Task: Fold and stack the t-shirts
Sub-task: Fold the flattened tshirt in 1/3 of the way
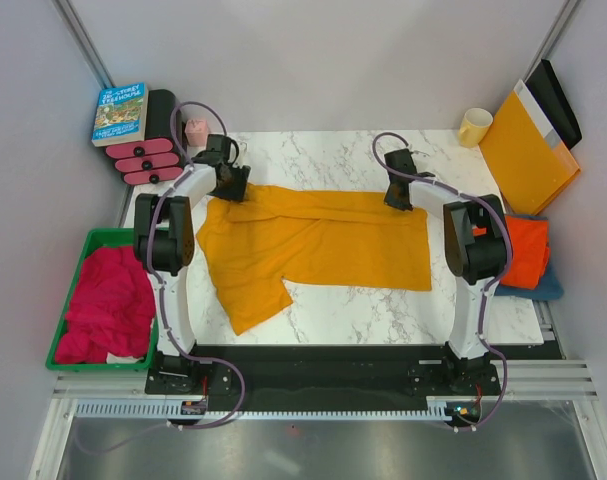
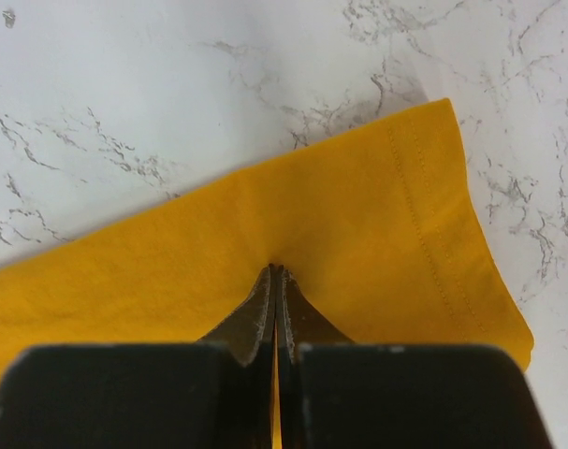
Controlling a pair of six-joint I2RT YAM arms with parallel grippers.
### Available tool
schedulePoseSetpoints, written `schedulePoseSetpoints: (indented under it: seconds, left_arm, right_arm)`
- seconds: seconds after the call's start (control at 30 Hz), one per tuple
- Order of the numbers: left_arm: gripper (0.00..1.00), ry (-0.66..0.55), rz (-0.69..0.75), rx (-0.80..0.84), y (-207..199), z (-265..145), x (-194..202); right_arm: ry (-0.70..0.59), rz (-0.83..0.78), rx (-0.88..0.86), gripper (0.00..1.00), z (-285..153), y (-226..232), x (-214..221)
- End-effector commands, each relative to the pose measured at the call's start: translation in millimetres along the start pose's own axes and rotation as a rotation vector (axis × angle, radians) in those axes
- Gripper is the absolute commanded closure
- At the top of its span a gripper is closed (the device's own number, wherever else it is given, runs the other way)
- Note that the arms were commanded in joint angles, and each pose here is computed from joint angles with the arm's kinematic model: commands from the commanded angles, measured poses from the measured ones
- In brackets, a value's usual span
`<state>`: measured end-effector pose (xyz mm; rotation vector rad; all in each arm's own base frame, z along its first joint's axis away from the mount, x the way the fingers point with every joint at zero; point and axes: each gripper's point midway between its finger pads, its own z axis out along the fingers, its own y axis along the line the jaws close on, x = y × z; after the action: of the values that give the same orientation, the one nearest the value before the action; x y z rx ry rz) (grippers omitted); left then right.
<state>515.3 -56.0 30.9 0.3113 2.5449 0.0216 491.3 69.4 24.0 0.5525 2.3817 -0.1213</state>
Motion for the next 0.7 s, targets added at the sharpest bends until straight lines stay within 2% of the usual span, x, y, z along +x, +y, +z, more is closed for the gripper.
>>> schedulePoseSetpoints:
  seconds: [0.0,0.07,0.1,0.2,0.27,0.3,0.37,0.4,0.47,0.5,0.53,0.6,0.67]
  left_arm:
    - [0.29,-0.183,-0.018,0.047,-5.0,-51.8,-57.0]
    - [0.26,-0.267,-0.024,0.055,-4.6,-79.8,-83.6]
    - [0.24,-0.292,-0.029,0.056,-4.4,-89.5,-90.6]
    - [0.23,-0.356,-0.029,0.065,-4.9,-117.6,-106.0]
    - [0.26,-0.359,-0.021,0.090,-9.7,-124.5,-102.1]
    - [0.32,-0.354,-0.009,0.100,-11.5,-124.4,-99.0]
    - [0.42,-0.317,0.002,0.133,-18.6,-116.6,-83.3]
    - [0.56,-0.303,0.007,0.145,-21.1,-113.4,-77.7]
    - [0.69,-0.266,0.010,0.169,-26.6,-104.4,-62.1]
    - [0.82,-0.246,0.010,0.175,-28.0,-98.3,-55.3]
    - [0.88,-0.231,0.012,0.180,-29.2,-93.5,-49.4]
    - [0.98,-0.199,0.023,0.186,-30.6,-81.6,-39.6]
    - [0.98,-0.186,0.033,0.180,-29.5,-73.3,-37.0]
  right_arm:
    - [0.004,-0.029,-0.038,0.98,-7.4,13.8,-16.1]
    - [-0.059,-0.023,-0.115,0.89,-23.9,39.1,-48.0]
    - [-0.089,-0.039,-0.140,0.78,-32.9,46.7,-61.3]
    - [-0.141,-0.086,-0.250,0.59,-66.1,83.2,-84.5]
    - [-0.143,-0.129,-0.318,0.55,-88.1,108.4,-79.0]
    - [-0.127,-0.158,-0.365,0.55,-95.4,119.9,-70.8]
    - [-0.090,-0.218,-0.422,0.58,-111.2,143.6,-43.8]
    - [-0.078,-0.245,-0.437,0.67,-117.0,150.9,-33.1]
    - [-0.049,-0.309,-0.468,0.78,-131.6,167.7,-0.8]
    - [-0.041,-0.348,-0.486,0.80,-142.1,178.7,17.0]
    - [-0.028,-0.364,-0.486,0.83,-144.7,181.1,30.2]
    - [-0.016,-0.422,-0.523,0.90,-161.1,199.4,59.5]
    - [-0.033,-0.465,-0.519,0.94,-169.5,210.2,75.7]
